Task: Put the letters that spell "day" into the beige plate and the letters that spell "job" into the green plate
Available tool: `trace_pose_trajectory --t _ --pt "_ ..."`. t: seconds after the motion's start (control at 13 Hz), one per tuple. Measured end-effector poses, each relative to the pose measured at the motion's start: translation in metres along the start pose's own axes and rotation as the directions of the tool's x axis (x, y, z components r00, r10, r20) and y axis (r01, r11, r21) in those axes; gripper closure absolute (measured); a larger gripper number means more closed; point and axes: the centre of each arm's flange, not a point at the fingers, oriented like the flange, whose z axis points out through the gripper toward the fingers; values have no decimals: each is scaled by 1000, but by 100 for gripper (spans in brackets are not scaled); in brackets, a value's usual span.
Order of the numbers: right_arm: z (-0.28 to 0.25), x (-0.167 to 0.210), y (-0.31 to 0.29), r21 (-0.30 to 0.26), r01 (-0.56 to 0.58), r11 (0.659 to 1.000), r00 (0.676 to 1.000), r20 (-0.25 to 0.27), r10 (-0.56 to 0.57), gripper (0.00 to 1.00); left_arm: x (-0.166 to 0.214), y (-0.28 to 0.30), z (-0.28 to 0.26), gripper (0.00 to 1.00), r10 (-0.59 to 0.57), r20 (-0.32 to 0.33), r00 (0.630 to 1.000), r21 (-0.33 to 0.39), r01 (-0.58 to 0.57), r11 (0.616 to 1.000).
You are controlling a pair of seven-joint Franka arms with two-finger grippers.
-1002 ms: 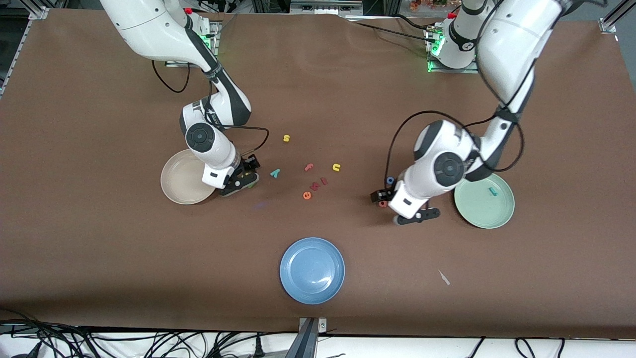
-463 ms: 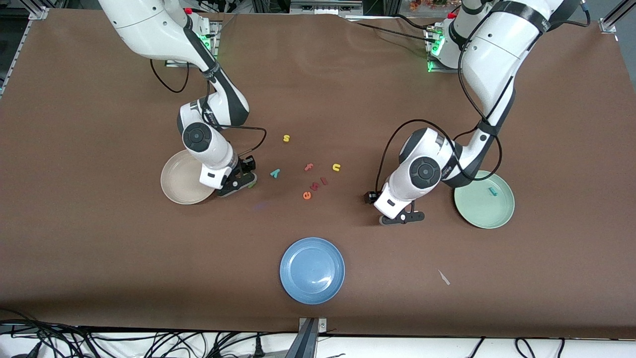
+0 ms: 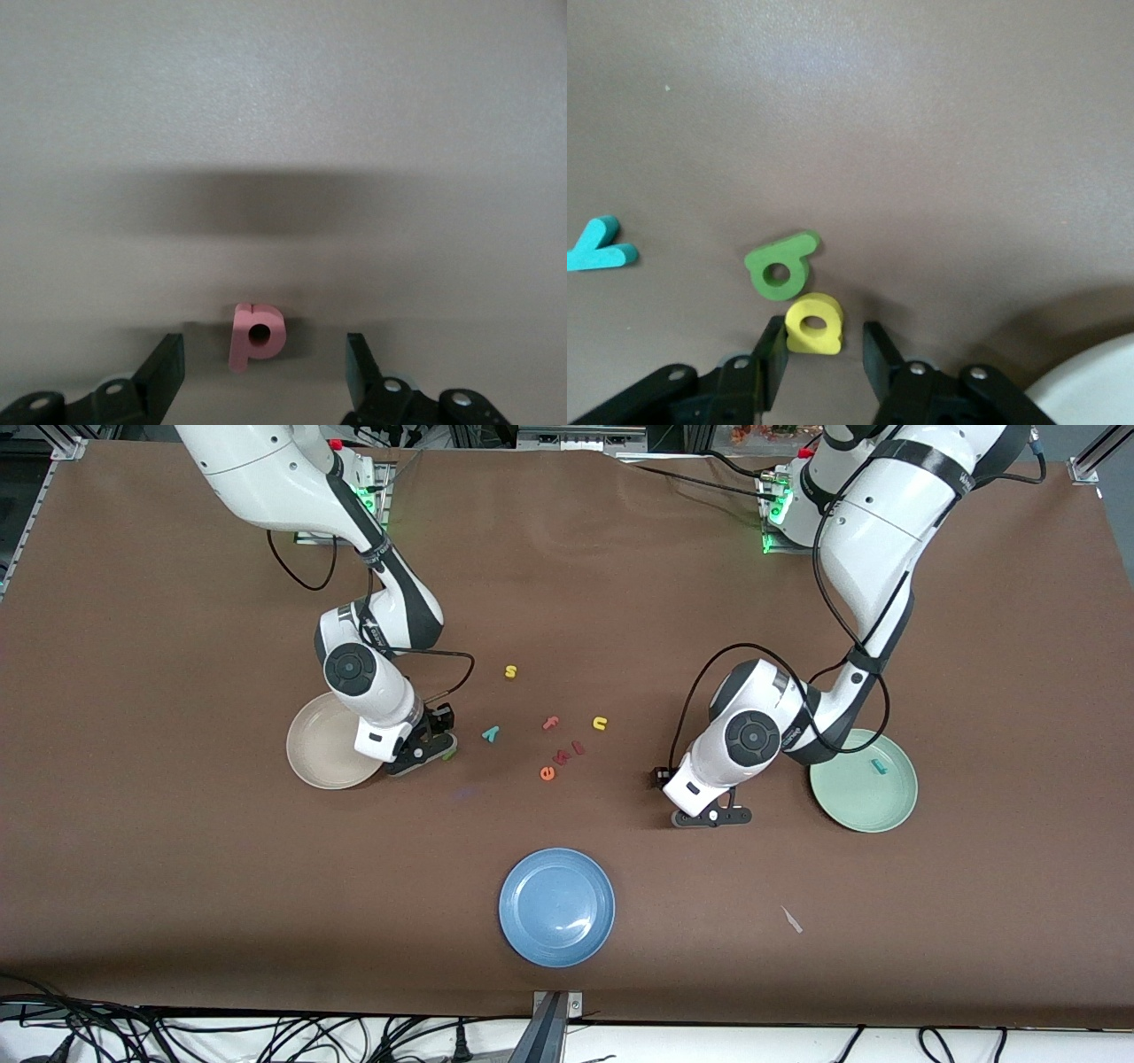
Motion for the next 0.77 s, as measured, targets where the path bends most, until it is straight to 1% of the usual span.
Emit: trace_pose_trajectory --t 0.08,0.15,0.23,0.31,0.39,0.54,0.62,0.77 --pt "0 0 0 0 0 1000 1000 0 0 58 0 0 0 20 7 -1 1000 0 -7 1000" --pt "0 0 0 0 0 1000 1000 -1 0 63 1 0 -1 28 10 -2 1000 -1 -10 1000" --pt "0 0 0 0 0 1000 1000 -1 0 64 1 0 -1 38 14 -2 1000 -1 -14 1000" --pt "-4 1 0 -1 0 1000 1000 -6 0 70 1 0 -1 39 16 -1 1000 0 -16 1000" --pt "-7 2 0 -1 1 1000 1000 -12 -1 72 0 0 1 45 18 1 1000 0 -18 1000" --pt "-14 3 1 -2 -1 1000 1000 -11 1 72 0 -1 5 45 19 8 1000 2 -19 1000" --pt "-24 4 6 -5 -8 1000 1000 11 8 72 0 -1 8 45 19 12 1000 3 -19 1000" --pt "-59 12 26 -10 -8 1000 997 80 8 72 0 -2 8 50 19 12 1000 3 -19 1000"
